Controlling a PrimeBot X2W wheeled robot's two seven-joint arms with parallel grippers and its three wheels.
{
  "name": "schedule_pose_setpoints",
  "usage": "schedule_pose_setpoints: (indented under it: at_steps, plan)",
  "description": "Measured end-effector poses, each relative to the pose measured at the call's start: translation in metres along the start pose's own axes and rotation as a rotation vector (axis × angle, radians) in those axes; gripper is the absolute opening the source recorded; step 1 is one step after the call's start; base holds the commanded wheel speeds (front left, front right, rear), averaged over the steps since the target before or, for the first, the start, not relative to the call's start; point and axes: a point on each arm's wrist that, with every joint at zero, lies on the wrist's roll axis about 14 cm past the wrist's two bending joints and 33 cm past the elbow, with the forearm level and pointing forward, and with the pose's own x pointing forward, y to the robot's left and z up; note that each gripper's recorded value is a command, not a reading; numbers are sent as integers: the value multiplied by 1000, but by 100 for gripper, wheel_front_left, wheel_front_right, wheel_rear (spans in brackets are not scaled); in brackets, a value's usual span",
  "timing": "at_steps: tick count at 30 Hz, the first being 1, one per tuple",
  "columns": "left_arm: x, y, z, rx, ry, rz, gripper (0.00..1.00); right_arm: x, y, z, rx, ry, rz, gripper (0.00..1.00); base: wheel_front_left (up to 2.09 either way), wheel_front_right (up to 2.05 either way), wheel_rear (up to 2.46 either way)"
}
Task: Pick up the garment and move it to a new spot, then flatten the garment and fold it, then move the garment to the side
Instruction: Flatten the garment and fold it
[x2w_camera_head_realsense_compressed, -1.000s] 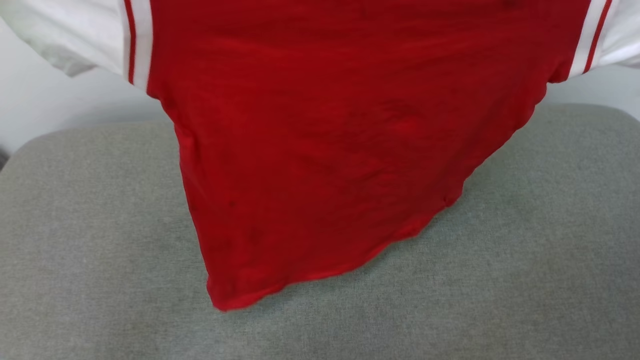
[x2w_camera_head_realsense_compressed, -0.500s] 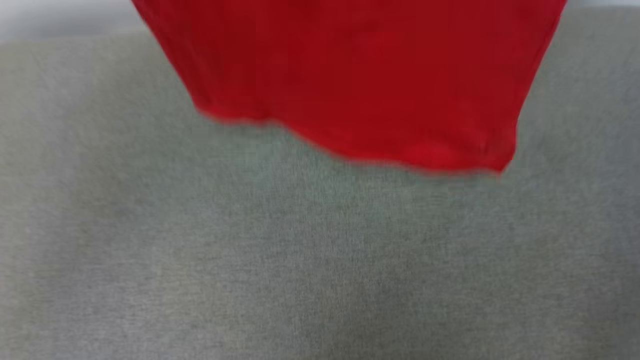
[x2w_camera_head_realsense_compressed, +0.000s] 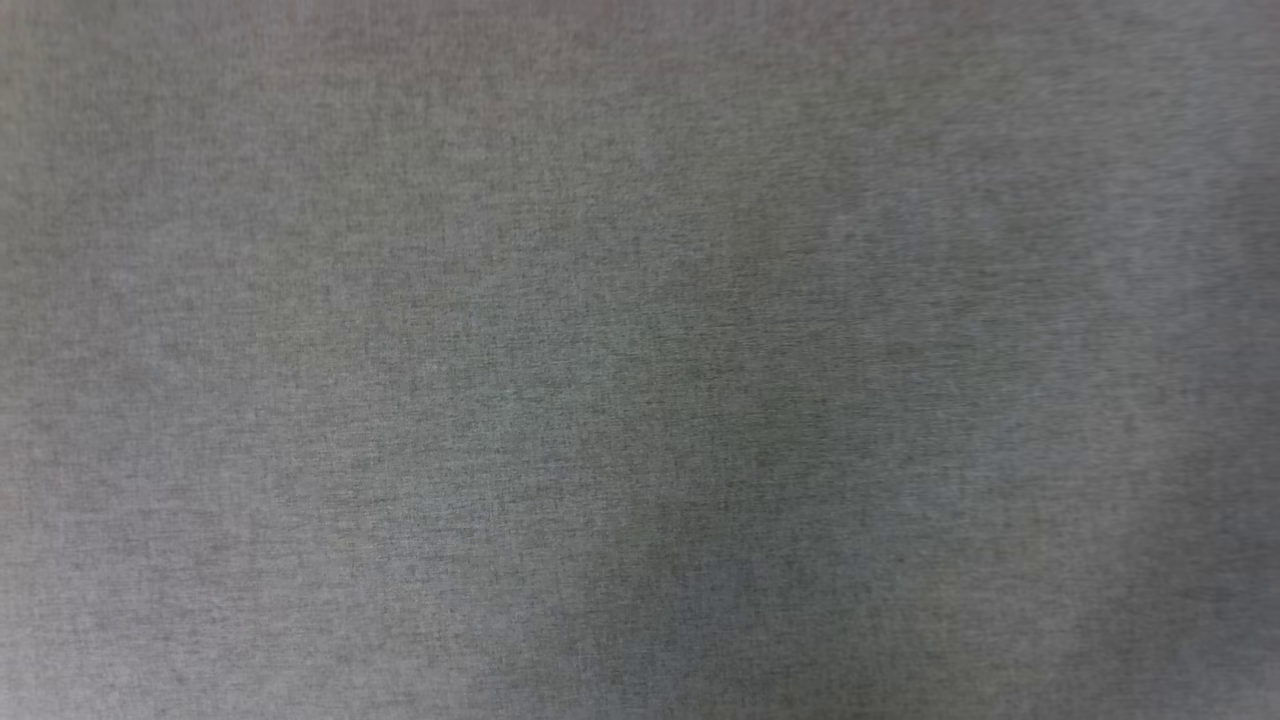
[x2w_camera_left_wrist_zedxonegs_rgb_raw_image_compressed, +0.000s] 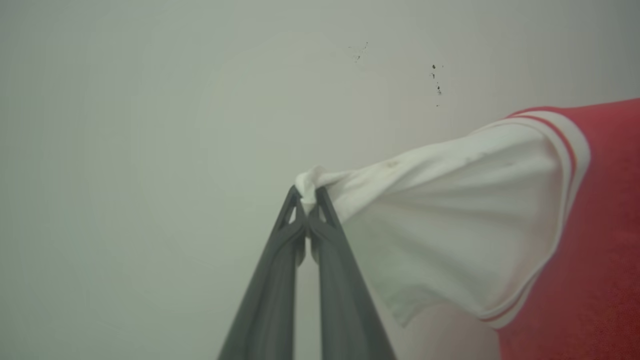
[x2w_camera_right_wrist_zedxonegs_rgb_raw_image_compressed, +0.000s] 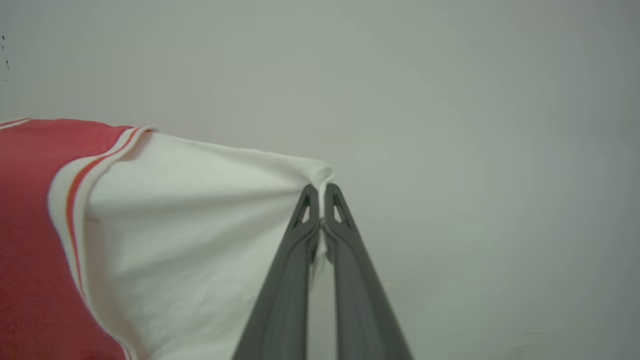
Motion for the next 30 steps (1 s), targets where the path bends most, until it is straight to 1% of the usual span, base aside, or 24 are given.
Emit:
schedule_pose_setpoints:
  at_steps: [3, 5, 8, 12, 15, 17, 22, 24, 26, 30]
  plan:
    - [2, -2, -28, -10, 26, 1, 0, 7, 10, -33, 34, 45, 11, 0, 0, 0, 0]
    - [0, -2, -43, -17, 41, 3, 0, 8, 24, -56, 71, 83, 37, 0, 0, 0, 0]
    - [-7, -4, -73, -32, 89, 0, 0, 3, 39, -95, 83, 148, 71, 0, 0, 0, 0]
    - [-32, -20, -125, -74, 209, -24, 0, -17, 51, -147, 114, 247, 91, 0, 0, 0, 0]
    - [-57, -29, -152, -117, 279, -31, 0, -39, 71, -176, 106, 333, 161, 0, 0, 0, 0]
    - [-81, -34, -171, -138, 341, -33, 0, -60, 68, -194, 97, 394, 173, 0, 0, 0, 0]
    - [-151, -53, -201, -183, 493, -57, 0, -111, 60, -213, 131, 496, 184, 0, 0, 0, 0]
    - [-183, -64, -208, -216, 553, -58, 0, -135, 61, -216, 110, 538, 213, 0, 0, 0, 0]
    - [-215, -76, -210, -252, 605, -56, 0, -161, 58, -217, 95, 580, 237, 0, 0, 0, 0]
    - [-265, -82, -197, -286, 668, -26, 0, -205, 57, -206, 136, 630, 262, 0, 0, 0, 0]
